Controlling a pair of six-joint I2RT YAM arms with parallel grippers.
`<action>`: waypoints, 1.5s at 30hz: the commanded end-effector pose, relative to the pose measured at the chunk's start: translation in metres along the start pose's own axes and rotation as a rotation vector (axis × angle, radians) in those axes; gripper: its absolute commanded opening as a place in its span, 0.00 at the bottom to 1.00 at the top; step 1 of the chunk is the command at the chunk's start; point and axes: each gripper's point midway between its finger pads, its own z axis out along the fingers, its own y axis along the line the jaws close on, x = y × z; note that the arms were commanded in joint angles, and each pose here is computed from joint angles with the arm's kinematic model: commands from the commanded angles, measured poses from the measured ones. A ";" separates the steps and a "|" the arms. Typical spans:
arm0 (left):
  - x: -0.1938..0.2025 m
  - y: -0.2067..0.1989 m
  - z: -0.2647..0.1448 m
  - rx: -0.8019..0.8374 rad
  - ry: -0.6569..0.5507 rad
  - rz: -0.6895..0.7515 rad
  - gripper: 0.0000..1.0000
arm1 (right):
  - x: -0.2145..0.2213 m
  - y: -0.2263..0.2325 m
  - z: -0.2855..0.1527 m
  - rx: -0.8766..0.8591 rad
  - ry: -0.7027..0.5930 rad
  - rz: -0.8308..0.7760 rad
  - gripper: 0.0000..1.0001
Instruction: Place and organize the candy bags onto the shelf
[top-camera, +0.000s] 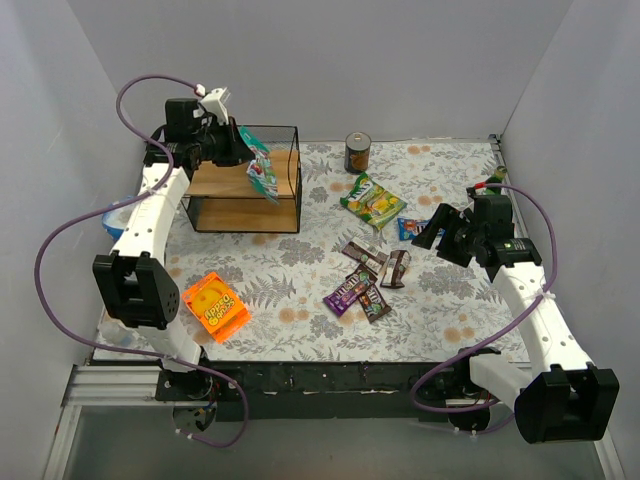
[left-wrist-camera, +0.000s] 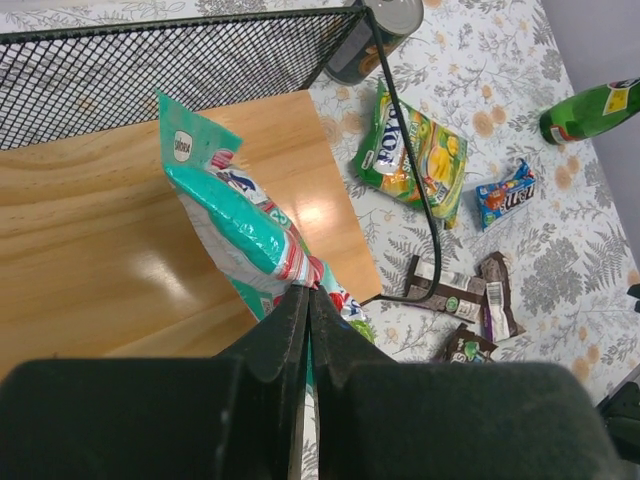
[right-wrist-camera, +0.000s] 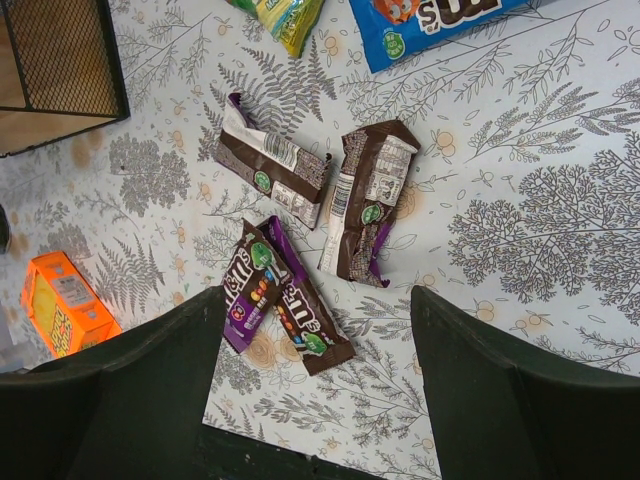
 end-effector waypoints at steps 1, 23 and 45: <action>0.022 0.030 -0.004 -0.100 0.050 -0.002 0.00 | -0.021 0.012 -0.006 -0.031 -0.069 -0.012 0.82; 0.029 0.029 0.011 0.048 0.049 -0.163 0.00 | -0.022 0.017 -0.006 -0.061 -0.083 0.013 0.81; -0.026 0.017 -0.011 -0.057 -0.113 -0.082 0.63 | -0.032 0.017 -0.002 -0.029 -0.082 0.025 0.87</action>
